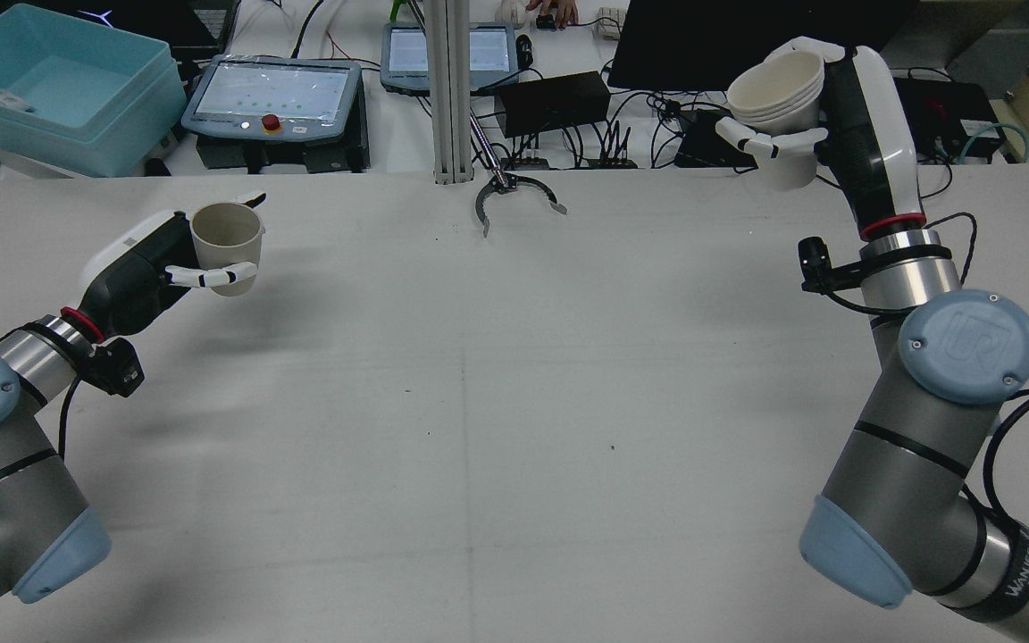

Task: Pour water
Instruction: 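Raise the right hand's cup upright and withdraw both hands apart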

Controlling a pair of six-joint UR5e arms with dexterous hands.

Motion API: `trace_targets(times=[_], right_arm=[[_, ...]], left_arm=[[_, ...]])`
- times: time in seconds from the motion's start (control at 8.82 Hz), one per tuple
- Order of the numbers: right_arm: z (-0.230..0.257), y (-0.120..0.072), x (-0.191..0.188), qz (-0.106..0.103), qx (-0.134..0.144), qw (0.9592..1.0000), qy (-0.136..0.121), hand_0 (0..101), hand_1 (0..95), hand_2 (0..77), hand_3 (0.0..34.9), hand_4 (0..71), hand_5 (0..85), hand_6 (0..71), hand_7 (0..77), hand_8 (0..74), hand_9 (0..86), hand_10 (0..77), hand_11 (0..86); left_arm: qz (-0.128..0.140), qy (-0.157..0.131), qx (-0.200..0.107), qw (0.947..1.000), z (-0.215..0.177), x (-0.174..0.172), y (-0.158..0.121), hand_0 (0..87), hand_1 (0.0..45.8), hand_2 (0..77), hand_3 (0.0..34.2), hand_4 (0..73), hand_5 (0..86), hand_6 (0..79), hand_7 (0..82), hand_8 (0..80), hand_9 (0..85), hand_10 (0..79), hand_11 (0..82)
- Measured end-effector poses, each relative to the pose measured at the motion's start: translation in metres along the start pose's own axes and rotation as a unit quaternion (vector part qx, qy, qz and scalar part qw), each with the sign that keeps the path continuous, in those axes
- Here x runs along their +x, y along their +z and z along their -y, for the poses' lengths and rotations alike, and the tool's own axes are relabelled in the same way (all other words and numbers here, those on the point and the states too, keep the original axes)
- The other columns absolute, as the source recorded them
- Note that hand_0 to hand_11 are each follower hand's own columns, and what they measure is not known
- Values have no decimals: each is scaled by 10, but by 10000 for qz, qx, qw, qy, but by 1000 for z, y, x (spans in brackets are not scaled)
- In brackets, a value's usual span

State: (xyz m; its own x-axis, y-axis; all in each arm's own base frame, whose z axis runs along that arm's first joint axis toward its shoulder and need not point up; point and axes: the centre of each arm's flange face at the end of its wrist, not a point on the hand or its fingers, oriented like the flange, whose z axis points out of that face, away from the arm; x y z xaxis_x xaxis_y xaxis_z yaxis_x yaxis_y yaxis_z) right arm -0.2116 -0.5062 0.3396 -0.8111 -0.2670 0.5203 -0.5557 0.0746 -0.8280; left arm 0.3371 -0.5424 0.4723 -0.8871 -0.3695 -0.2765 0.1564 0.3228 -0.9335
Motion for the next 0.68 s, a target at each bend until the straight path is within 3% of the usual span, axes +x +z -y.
trace_targets(times=[0.23,0.45,0.68], right_arm=[[36,5,25,-132,276,9992,261,528,38,355,0,256,584,545,676,480,649,398,556],[59,7,30,-172,409,9986,276,523,38,355,0,256,584,545,676,480,649,398,562],[70,3,34,-241,449,9985,219,516,38,355,0,256,584,545,676,442,633,376,562]], left_arm=[[-401,-22,457,9981,79,26,-35,362,185,420,0,229,502,60,109,16,44,60,87],[-781,-106,872,9931,151,31,-78,351,185,420,0,229,502,44,82,16,44,60,93],[-964,-149,1065,9895,197,24,-100,346,185,420,0,224,502,44,93,16,44,60,93]])
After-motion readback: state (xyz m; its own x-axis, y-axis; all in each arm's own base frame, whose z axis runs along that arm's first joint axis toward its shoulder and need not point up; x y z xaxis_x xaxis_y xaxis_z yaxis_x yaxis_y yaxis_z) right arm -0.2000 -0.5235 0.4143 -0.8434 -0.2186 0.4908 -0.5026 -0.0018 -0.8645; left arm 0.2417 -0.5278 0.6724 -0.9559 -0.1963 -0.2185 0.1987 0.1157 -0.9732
